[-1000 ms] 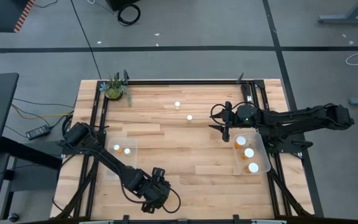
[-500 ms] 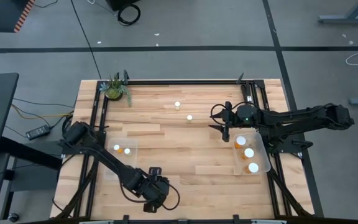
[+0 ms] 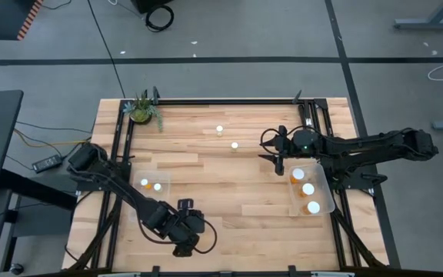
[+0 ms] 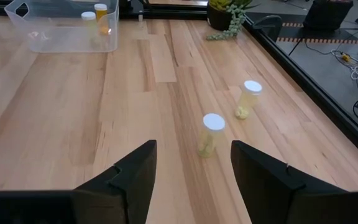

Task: Pick and place medicine bottles into bin by pill shape (circle, oval)
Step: Put the big yellow pill bottle into the right transparent bin

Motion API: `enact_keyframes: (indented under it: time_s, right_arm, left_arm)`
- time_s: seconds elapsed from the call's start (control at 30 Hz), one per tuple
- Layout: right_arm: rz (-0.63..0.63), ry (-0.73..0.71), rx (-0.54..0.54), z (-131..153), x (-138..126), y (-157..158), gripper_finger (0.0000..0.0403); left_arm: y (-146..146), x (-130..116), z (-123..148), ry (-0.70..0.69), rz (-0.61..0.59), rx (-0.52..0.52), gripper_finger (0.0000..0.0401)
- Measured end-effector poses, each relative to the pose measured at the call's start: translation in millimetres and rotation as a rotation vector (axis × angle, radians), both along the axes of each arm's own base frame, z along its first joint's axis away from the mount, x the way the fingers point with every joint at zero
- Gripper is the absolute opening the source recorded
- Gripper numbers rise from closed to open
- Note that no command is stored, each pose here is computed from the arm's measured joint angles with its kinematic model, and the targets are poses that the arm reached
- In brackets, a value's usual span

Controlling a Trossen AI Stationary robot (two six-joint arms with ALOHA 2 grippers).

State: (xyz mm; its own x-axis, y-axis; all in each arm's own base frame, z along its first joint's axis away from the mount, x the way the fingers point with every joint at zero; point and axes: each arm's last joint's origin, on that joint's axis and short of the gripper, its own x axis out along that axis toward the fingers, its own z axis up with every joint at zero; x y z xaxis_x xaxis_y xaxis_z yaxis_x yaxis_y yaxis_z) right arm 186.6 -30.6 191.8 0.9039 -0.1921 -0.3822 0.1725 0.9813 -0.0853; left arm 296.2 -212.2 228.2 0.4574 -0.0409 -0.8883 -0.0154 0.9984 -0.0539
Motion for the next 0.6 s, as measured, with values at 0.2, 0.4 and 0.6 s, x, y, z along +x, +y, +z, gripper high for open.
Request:
enact_keyframes:
  time_s: [0.2, 0.4, 0.6]
  right_arm:
    - [0.0, 0.002, 0.001, 0, 0, 0, 0.0213]
    - [-0.003, 0.001, 0.01, 0, 0, 0, 0.0213]
    - [0.004, 0.028, 0.062, -3, -1, 1, 0.0213]
  left_arm:
    - [8, 4, 2, -0.009, 0.005, 0.015, 0.022]
    - [27, 19, 3, -0.035, -0.004, 0.052, 0.0237]
    - [50, 37, -2, -0.049, -0.059, 0.118, 0.0222]
